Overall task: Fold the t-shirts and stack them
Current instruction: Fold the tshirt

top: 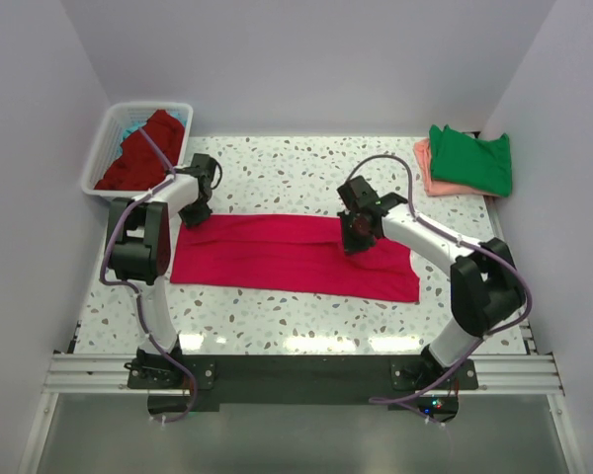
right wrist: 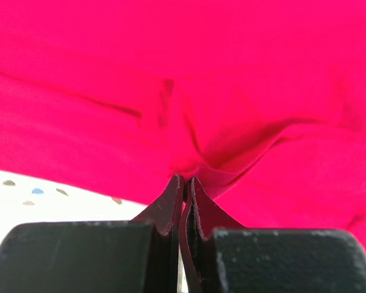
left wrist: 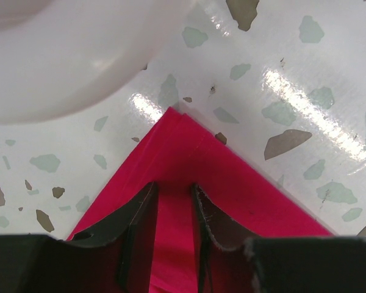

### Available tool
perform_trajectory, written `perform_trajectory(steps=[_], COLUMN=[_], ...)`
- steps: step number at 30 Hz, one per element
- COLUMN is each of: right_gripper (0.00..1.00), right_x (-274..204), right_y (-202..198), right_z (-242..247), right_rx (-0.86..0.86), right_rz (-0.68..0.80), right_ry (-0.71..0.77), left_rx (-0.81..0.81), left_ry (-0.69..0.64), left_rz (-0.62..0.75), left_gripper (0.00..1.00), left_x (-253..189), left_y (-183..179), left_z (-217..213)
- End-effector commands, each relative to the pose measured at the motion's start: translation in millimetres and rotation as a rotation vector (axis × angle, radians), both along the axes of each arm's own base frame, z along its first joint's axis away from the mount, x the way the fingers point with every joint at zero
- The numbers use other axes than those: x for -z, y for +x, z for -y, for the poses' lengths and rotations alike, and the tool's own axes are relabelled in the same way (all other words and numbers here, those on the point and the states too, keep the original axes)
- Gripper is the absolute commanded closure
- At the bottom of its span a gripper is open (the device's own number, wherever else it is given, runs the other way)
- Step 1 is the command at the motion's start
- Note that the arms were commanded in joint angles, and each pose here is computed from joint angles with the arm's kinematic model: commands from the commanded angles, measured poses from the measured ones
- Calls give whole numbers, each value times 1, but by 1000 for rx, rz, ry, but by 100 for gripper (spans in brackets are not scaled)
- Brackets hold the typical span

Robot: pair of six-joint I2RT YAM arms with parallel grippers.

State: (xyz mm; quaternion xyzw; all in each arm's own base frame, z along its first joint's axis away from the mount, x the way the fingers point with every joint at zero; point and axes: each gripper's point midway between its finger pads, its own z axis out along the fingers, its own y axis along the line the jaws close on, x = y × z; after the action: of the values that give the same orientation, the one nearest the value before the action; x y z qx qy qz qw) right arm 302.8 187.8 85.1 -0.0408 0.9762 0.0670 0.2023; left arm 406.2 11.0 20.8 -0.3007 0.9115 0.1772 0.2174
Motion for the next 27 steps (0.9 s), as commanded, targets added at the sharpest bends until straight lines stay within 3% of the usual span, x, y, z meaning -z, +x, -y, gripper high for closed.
perform_trajectory(steps=[1,4,8,13,18,21,27], right_gripper=[96,91,69,62,64,70,71], right_x=[4,-1,-11,-27,-27,-13,0], right_y=[-42,-60,-69,-54,-26,-4,55], right_z=[-4,-9,-11,10,49,57,57], right_rx=[-28,-53,-64,-18,151,202,198], right_rz=[-113,-140,-144,-35,52,65,139], right_ry=[24,53,77,-15,-212,-206,-176], left_rx=[3,1,3,4,7,13,31], left_ry=[-3,-1,-3,-10,-11,-20,-30], left_rz=[-5,-8,-5,5,5,11,17], left_gripper=[67,67,67,68,68,68,68], left_x=[3,3,2,0,-2,-3,-6], left_y=[0,-1,-1,2,0,0,0], left_z=[-3,-4,-3,-2,-2,0,4])
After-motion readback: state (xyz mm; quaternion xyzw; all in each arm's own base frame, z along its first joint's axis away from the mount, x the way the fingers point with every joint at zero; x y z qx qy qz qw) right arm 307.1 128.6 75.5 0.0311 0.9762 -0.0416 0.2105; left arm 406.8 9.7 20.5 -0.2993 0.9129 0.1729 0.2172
